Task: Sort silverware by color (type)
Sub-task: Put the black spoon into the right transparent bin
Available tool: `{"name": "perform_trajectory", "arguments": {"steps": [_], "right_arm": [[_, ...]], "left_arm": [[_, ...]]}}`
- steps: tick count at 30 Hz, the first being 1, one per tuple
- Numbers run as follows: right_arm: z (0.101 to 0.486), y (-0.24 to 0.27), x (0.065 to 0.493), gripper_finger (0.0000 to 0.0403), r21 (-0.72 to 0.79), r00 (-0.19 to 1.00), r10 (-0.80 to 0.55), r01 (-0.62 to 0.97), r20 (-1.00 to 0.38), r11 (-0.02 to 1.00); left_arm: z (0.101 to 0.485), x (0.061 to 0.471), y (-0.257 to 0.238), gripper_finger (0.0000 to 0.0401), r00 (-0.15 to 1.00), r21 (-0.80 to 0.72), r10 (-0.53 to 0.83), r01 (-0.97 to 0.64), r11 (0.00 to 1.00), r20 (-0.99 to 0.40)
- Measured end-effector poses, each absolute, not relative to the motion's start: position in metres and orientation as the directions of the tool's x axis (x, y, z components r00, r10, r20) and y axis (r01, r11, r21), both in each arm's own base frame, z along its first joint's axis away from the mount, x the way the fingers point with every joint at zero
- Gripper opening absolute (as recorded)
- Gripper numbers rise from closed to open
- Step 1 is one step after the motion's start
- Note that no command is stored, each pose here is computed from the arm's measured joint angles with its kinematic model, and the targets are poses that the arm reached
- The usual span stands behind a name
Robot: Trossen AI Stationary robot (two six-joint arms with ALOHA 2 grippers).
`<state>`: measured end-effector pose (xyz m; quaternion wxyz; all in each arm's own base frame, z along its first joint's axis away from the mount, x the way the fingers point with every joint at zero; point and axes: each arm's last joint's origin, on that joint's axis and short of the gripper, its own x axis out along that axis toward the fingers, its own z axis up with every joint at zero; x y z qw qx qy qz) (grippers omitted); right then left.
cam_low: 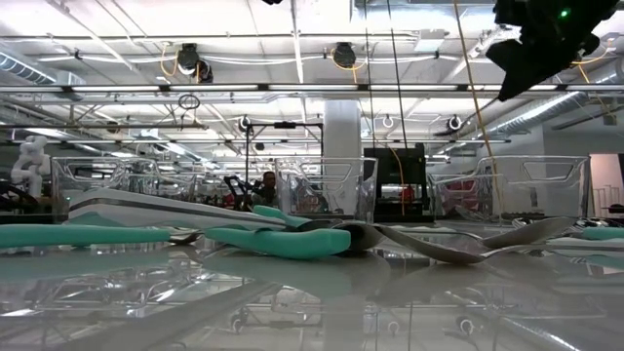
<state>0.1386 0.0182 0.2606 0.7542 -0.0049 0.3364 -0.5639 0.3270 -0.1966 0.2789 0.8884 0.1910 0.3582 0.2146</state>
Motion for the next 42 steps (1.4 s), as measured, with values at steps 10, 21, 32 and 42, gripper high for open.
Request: {"name": "perform_trajectory", "arguments": {"steps": [10,21,32,42], "right_arm": [[0.242,-0.004,0.133,0.0075,-0.479,-0.043,-0.849,0.840,-0.526,0.254],[0.221,-0.017,0.137,0.0075,-0.494,-0.095,-0.808,0.831,-0.581,0.257],[0.217,-0.049,0.145,0.0075,-0.487,-0.161,-0.737,0.837,-0.657,0.250],[0.215,-0.078,0.149,0.0075,-0.432,-0.147,-0.660,0.853,-0.737,0.293]], "left_arm": [[0.279,0.327,-0.197,0.0181,0.650,0.462,0.507,-0.260,0.848,-0.566],[0.278,0.328,-0.196,0.0181,0.648,0.454,0.506,-0.265,0.851,-0.570],[0.278,0.330,-0.192,0.0181,0.642,0.453,0.510,-0.270,0.849,-0.573],[0.278,0.330,-0.193,0.0181,0.642,0.452,0.504,-0.262,0.852,-0.577]]}}
